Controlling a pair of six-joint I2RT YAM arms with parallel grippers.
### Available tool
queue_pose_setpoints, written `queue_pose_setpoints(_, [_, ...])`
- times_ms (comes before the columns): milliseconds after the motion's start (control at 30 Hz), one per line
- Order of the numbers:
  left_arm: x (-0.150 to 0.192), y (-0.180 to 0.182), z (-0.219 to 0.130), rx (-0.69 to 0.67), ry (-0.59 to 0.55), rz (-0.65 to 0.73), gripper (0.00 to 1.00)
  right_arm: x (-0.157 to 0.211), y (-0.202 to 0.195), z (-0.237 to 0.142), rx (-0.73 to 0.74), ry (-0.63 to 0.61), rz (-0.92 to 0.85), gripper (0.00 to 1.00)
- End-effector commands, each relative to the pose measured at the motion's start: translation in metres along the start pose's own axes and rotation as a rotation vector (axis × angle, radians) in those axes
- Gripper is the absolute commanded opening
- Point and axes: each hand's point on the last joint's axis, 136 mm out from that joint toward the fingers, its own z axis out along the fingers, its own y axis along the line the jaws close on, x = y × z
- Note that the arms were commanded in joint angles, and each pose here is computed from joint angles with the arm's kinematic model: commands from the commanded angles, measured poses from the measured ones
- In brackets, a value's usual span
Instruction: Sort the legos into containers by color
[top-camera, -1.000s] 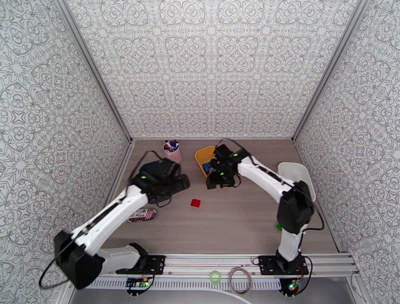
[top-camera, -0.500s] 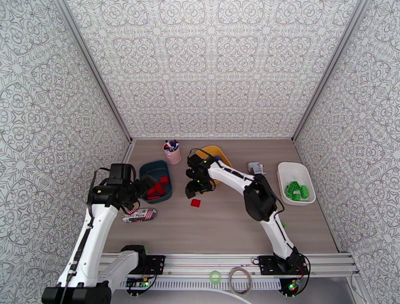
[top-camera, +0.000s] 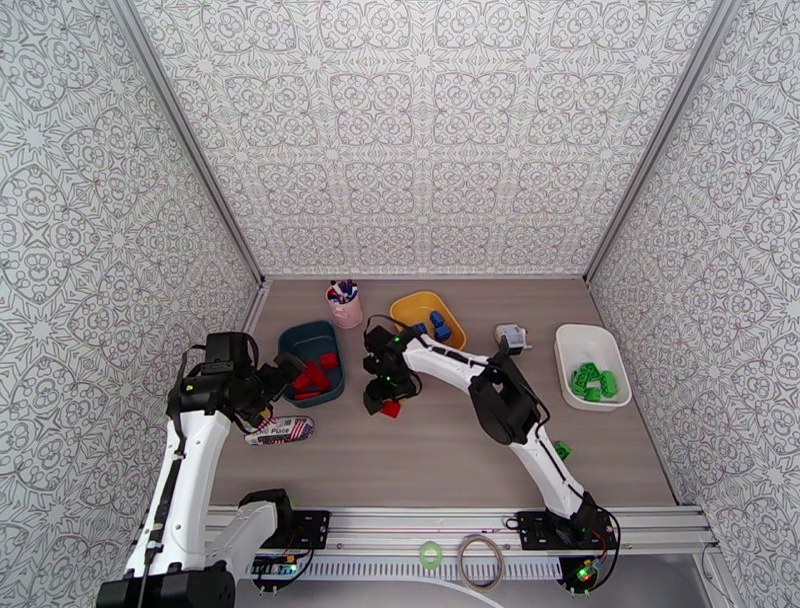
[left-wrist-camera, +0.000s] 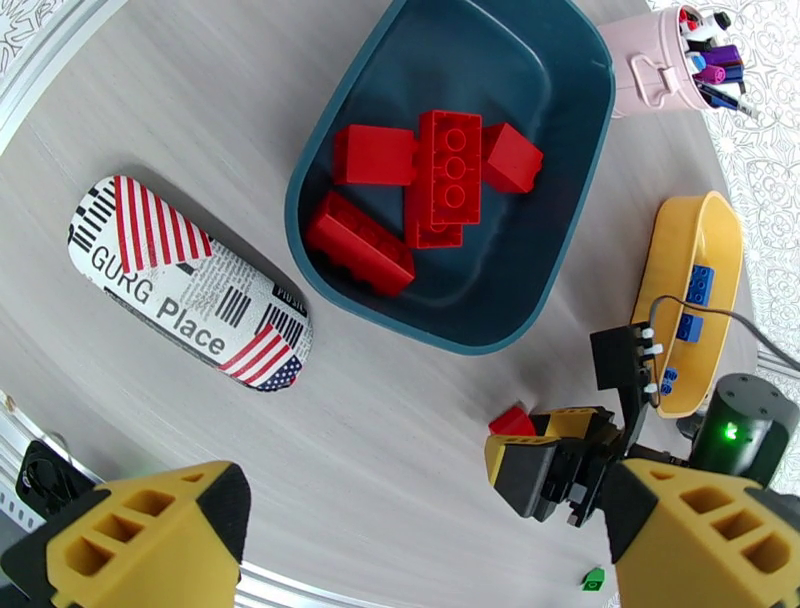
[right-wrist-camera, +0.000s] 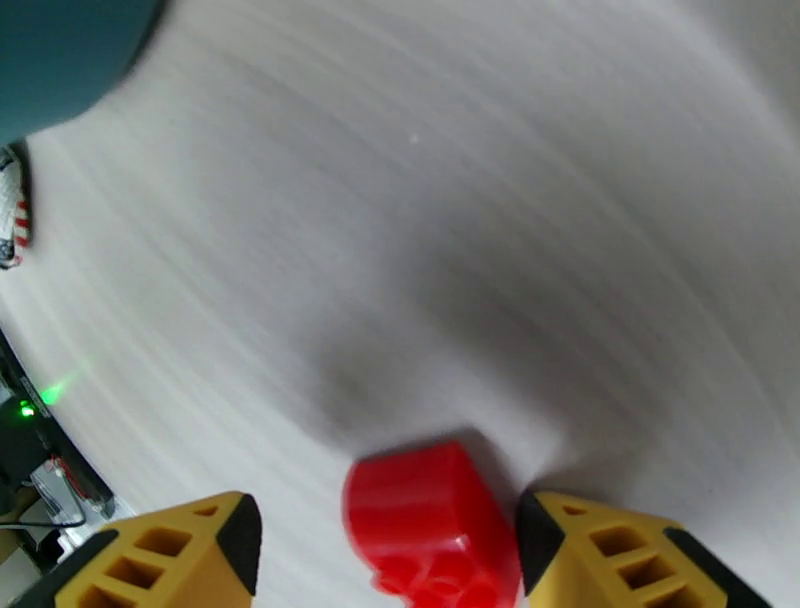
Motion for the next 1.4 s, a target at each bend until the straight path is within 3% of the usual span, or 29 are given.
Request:
queue_pose_setpoints(0, [0.006,0.005,0.007,-0.007,0.040,0.008,0.99,0.016,0.009,0.001,-0.011,0.020,0.008,0.73])
queue_pose_setpoints(133, [0.003,0.004,0.011,-0.002,0.040,0.005,0.99,0.028,0.011,0.001,0.043,0.024,-0.010,0.72])
queue_pose_setpoints(333, [0.001,0.005,0.013,-0.008,0.040,0.007,0.99,0.041,-0.012,0.005,0.259,0.038,-0.007,0.67])
queue_pose_setpoints(600, [-0.003,0.009,0.015,-0.020,0.039,-0.001,0.99,0.042,-0.031,0.016,0.362,0.033,0.042,0.54])
queue_pose_setpoints(1033, [-0.008,0.002,0.018,-0.002,0.070,-0.010,0.99,0.022,-0.015,-0.005,0.335,-0.045,0.053,0.25])
queue_pose_setpoints(1367, [-0.027,-0.010,0.018,0.070,0.027,-0.066,0.99,-0.013,0.048,-0.052,0.089,-0.176,0.053,0.17])
